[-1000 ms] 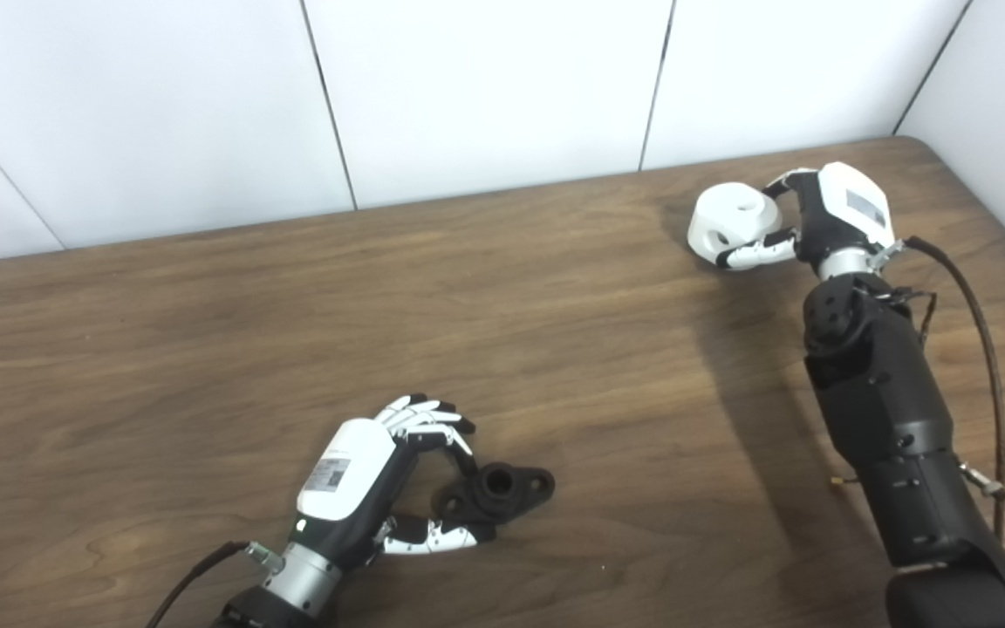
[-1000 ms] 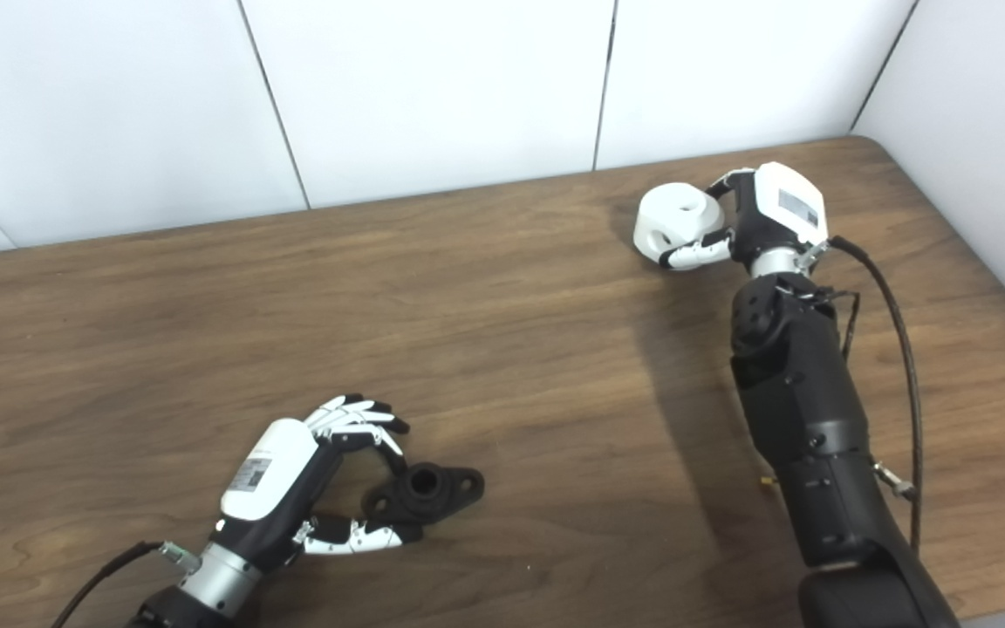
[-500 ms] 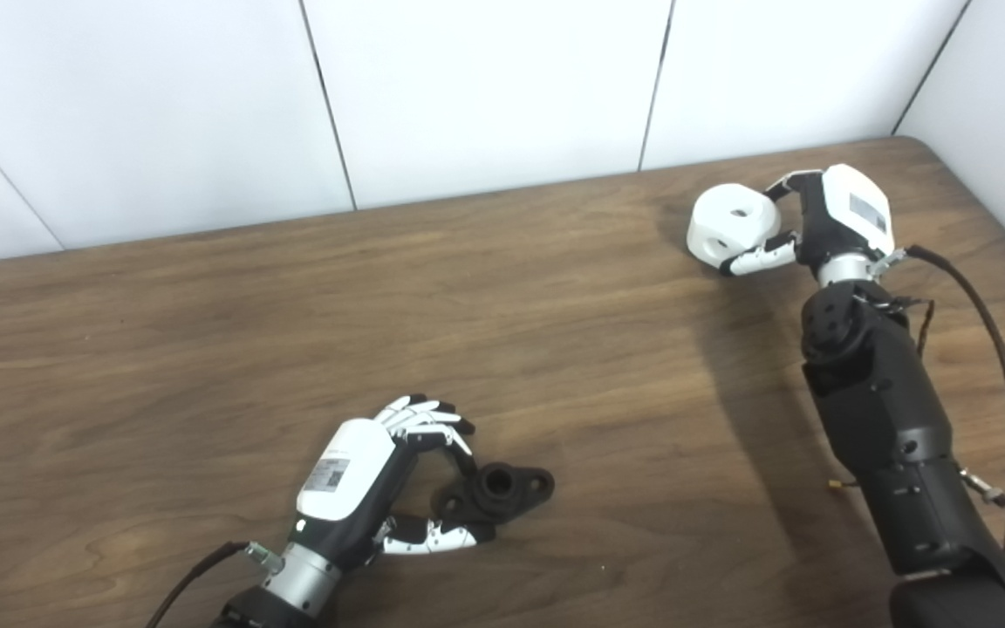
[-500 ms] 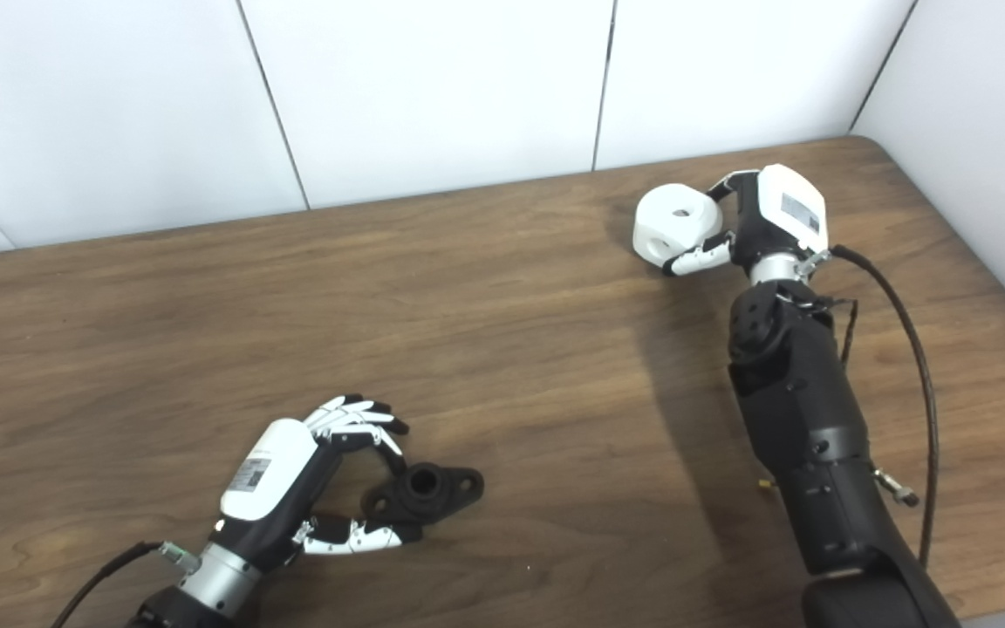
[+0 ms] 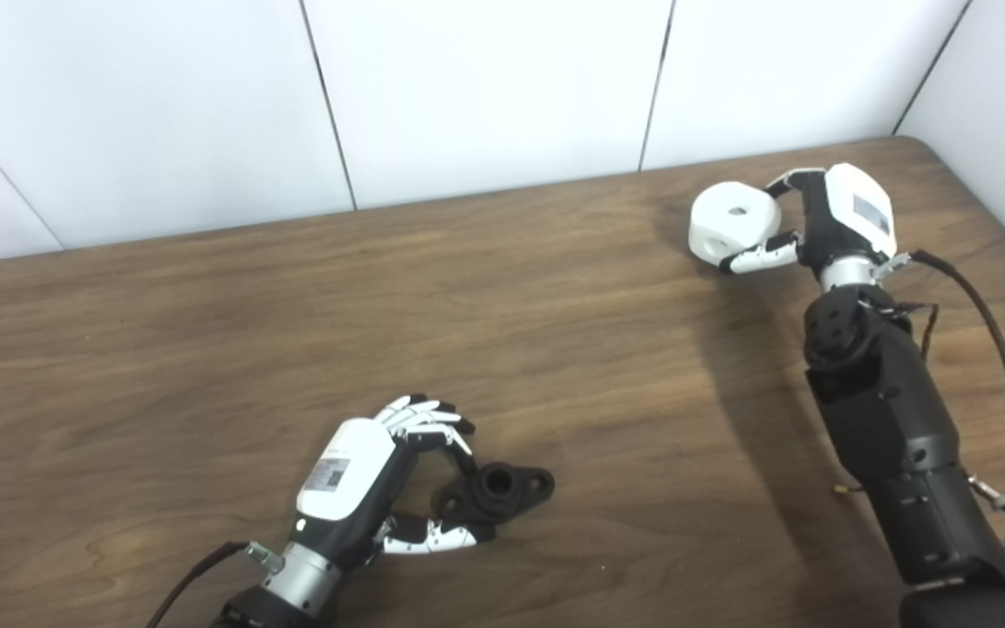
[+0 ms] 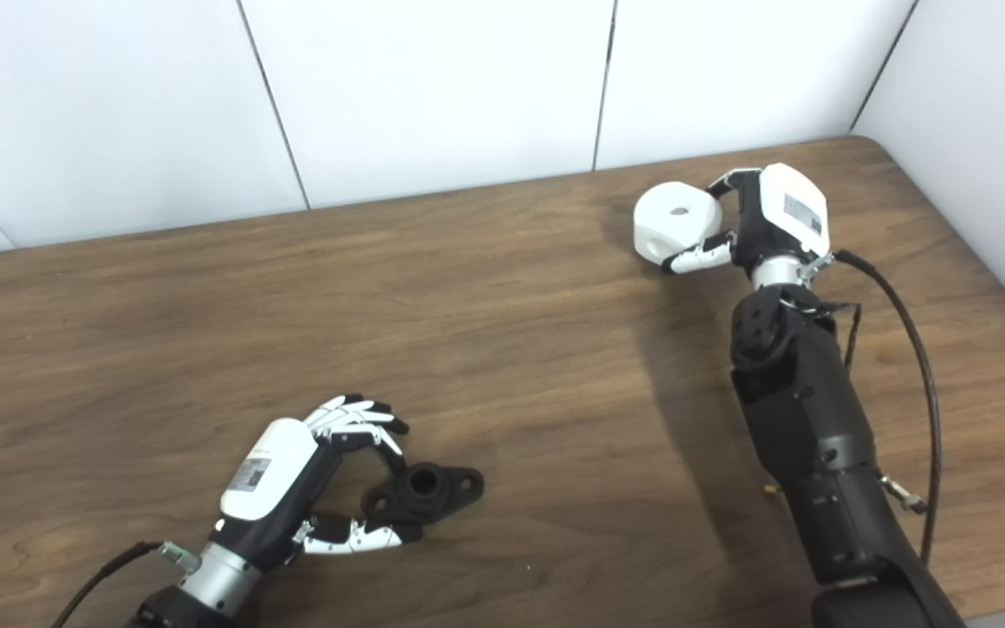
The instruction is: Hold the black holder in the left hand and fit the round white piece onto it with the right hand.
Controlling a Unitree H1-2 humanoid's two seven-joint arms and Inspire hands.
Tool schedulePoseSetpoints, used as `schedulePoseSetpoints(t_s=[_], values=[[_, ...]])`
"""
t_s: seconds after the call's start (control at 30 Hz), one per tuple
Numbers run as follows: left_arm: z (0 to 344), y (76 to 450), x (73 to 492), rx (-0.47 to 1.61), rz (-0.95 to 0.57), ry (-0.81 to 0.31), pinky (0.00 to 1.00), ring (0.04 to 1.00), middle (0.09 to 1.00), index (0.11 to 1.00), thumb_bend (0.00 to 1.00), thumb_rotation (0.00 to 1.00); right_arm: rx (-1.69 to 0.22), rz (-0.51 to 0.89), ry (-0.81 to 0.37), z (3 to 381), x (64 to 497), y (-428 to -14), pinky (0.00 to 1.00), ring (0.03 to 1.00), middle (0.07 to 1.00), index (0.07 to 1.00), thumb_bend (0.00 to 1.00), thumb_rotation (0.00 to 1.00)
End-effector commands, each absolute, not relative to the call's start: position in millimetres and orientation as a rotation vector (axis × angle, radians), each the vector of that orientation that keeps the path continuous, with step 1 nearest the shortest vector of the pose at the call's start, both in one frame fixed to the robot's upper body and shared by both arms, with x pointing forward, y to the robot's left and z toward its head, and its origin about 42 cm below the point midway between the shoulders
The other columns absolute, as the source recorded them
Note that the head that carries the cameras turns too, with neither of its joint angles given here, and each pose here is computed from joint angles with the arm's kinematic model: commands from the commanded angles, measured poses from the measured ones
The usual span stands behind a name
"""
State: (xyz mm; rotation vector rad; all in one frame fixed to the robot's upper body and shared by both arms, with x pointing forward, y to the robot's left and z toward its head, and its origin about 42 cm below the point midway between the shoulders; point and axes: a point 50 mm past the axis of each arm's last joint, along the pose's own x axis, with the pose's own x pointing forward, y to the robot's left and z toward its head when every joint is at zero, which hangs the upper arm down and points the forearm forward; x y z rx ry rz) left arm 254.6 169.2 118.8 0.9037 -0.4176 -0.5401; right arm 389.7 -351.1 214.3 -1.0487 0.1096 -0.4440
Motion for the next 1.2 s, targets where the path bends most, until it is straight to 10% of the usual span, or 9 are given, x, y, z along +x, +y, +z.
schedulePoseSetpoints(t_s=[0.0, 1.17], values=[[115.8, 171.5, 255.9, 0.931, -0.545, -0.415, 0.9, 0.831, 0.744, 0.487, 0.52, 0.06, -1.082, -0.474, 0.016, 244.8, 389.9, -355.2, 0.86, 0.885, 0.813, 0.487, 0.52, 0.14], [116.7, 160.4, 257.1, 0.905, -0.527, -0.432, 0.9, 0.819, 0.735, 0.486, 0.52, 0.05, -1.023, 0.133, -0.181, 293.8, 265.2, -227.4, 0.88, 0.866, 0.813, 0.483, 0.52, 0.14]])
